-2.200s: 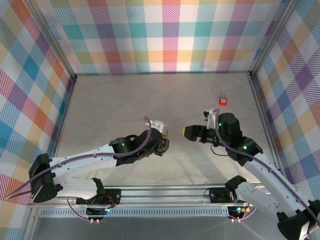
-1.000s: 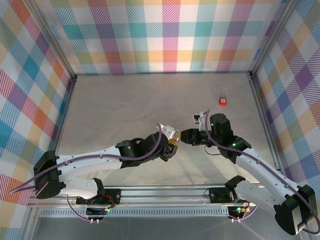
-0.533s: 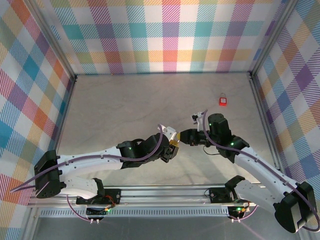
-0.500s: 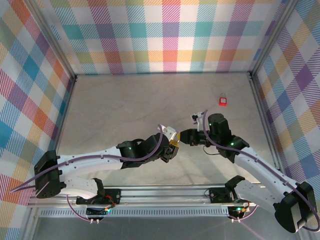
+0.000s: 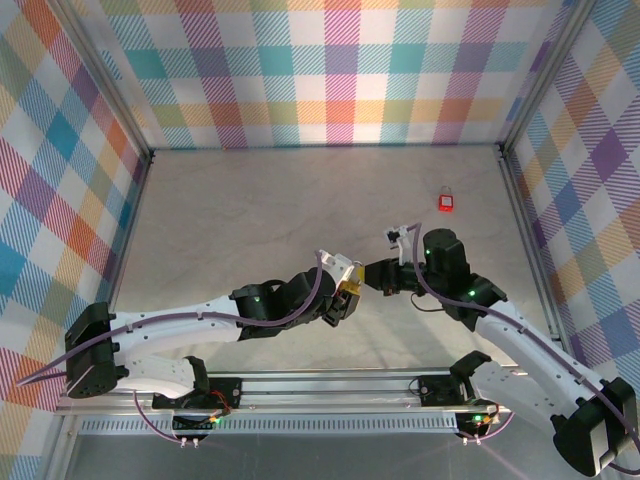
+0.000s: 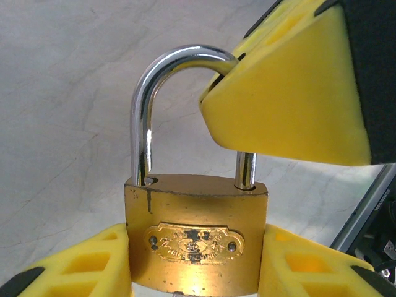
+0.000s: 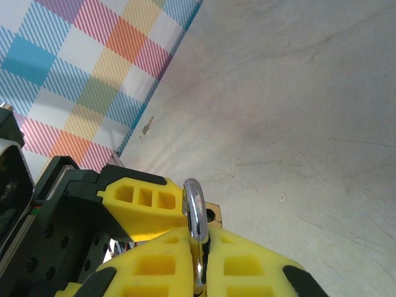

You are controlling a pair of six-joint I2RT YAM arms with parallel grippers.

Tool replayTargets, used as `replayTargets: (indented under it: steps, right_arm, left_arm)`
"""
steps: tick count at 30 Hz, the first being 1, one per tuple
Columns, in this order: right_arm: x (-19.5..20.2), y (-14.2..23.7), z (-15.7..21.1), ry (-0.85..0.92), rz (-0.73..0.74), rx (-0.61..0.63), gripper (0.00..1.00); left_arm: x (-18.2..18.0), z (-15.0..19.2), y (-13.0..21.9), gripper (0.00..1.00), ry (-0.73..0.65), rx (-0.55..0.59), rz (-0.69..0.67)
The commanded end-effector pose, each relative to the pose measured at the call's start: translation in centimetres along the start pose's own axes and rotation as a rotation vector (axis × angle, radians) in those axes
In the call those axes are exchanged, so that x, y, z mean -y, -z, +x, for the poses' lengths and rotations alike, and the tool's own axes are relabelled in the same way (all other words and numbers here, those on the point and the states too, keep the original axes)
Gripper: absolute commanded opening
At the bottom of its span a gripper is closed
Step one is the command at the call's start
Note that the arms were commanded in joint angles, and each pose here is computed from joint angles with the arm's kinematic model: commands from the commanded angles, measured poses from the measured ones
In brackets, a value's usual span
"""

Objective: Unlock with the key

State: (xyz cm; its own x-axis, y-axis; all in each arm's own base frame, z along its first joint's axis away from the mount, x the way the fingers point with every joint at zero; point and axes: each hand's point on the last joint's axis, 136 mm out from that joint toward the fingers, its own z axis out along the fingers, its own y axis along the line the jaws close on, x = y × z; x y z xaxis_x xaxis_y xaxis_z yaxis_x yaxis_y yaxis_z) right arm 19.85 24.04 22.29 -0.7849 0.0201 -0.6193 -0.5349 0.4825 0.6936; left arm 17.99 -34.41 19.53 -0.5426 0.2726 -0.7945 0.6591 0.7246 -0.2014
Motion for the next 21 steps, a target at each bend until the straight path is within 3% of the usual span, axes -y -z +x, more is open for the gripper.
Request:
replayTargets:
  steps: [1,7,12,14,17,21]
  right_arm:
    - [-0.1,0.5,0.1,0.063,0.002,0.010,0.09]
    - [-1.7,1.5,1.0,0.202,-0.077,-0.004,0.08]
    - [-1.4,2.0,0.5,0.227,-0.029,0.003,0.09]
    - [-1.3,1.9,0.3,0.201,-0.016,0.005,0.17]
    - [0.3,1.8,-0.4,0.109,0.081,0.021,0.40]
    - [2.3,1.7,-0.8,0.022,0.199,-0.002,0.51]
  left_arm:
    - [1.4,-1.9,0.8,0.00,-0.017,0.081,0.058]
    - [2.4,-1.9,1.6,0.00,-0.062,0.060,0.121]
    - [1.8,-1.7,2.5,0.00,-0.096,0.046,0.101]
    - [1.2,-1.6,2.5,0.00,-0.102,0.046,0.070]
    - [0.9,-1.3,2.5,0.00,-0.113,0.034,0.051]
    - [0.7,-1.1,2.4,0.00,-0.131,0.026,0.040]
